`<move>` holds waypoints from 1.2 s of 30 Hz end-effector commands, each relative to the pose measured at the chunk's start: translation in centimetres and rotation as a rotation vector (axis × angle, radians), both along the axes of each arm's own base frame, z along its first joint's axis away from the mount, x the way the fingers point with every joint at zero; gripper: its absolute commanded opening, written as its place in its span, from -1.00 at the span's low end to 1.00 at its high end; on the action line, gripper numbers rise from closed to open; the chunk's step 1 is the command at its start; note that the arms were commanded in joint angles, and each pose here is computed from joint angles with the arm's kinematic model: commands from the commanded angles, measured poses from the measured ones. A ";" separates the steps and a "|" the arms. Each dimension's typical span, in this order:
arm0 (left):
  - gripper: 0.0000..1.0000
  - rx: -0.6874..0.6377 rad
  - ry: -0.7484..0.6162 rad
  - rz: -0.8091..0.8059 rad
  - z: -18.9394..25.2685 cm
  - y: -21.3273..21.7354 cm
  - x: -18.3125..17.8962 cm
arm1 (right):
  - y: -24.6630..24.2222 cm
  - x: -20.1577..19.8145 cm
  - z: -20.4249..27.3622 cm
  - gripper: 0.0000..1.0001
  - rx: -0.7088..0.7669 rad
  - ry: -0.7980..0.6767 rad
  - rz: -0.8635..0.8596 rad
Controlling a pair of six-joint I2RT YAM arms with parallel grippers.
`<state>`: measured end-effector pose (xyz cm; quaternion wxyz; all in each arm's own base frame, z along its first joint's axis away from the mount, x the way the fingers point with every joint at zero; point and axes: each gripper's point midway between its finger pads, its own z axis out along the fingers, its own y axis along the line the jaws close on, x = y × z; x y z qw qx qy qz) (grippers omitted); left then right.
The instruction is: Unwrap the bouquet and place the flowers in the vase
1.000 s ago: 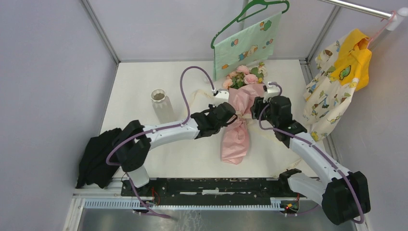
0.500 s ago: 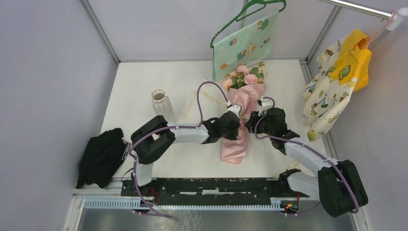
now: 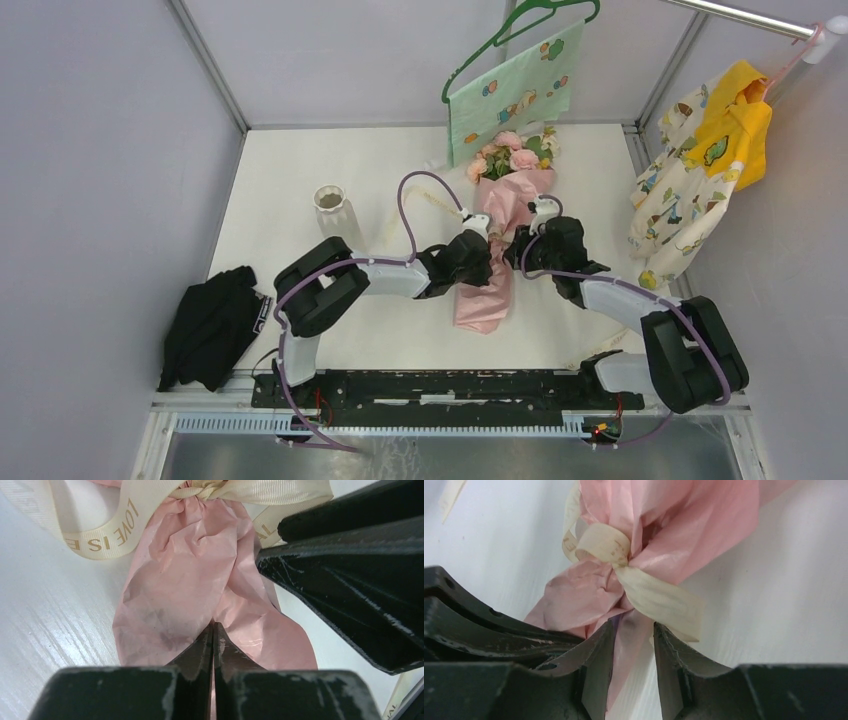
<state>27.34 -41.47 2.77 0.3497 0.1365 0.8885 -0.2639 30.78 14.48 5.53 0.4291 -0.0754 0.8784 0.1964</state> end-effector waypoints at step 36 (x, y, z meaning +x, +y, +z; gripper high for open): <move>-0.93 0.209 0.119 0.050 -8.3 5.3 -1.8 | 1.5 8.8 2.4 -1.00 0.000 -0.136 -0.071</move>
